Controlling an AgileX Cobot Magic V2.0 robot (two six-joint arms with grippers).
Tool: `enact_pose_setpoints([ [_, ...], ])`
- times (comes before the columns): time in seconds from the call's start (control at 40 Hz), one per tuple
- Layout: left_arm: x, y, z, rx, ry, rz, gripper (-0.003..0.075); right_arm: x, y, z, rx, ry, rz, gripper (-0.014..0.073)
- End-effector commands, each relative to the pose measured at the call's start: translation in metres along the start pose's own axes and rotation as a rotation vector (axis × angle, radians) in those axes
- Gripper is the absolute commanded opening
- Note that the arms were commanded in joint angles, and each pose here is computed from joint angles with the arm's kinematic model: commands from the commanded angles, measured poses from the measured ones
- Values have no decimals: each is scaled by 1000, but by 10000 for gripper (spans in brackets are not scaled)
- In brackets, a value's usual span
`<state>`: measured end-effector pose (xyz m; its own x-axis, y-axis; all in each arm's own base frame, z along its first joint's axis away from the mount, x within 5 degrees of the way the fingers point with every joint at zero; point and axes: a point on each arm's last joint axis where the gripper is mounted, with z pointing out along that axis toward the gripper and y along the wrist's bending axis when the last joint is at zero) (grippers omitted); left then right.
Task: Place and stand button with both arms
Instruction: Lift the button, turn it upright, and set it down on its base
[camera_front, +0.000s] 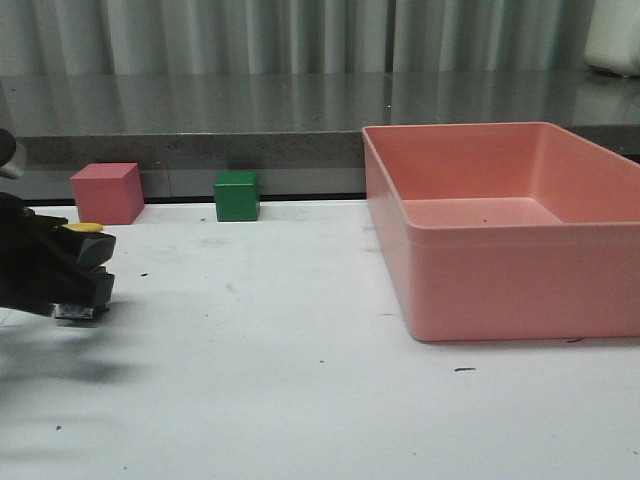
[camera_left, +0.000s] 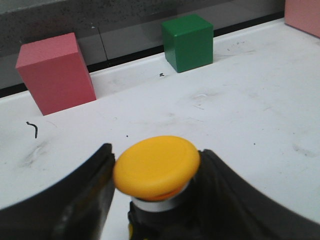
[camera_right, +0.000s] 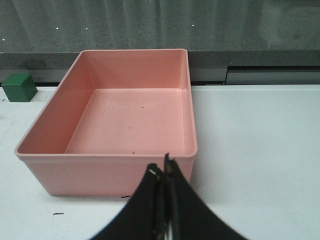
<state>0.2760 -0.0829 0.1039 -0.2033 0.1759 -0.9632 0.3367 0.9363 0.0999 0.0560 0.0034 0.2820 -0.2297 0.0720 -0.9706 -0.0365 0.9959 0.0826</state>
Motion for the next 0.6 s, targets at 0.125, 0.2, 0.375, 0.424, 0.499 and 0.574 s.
enact_pose_setpoints([
  [0.125, -40, 5, -7, -42, -280, -4, 475, -15, 1, -2, 1, -93, -15, -69],
  [0.2, -41, 6, -7, -42, -285, -4, 477, -15, 1, -2, 1, -93, -15, -69],
  [0.375, -44, 6, -8, -43, -294, -2, 477, -15, 1, -2, 1, -93, -15, -69],
  [0.424, -48, 6, -10, -45, -308, -1, 477, -15, 1, -2, 1, -93, -15, -69],
  [0.499, -59, 7, -14, -49, -350, 0, 477, -15, 1, -2, 1, -93, -15, -69],
  [0.574, -74, 9, -21, -54, -392, 2, 477, -15, 1, -2, 1, -93, -15, -69],
])
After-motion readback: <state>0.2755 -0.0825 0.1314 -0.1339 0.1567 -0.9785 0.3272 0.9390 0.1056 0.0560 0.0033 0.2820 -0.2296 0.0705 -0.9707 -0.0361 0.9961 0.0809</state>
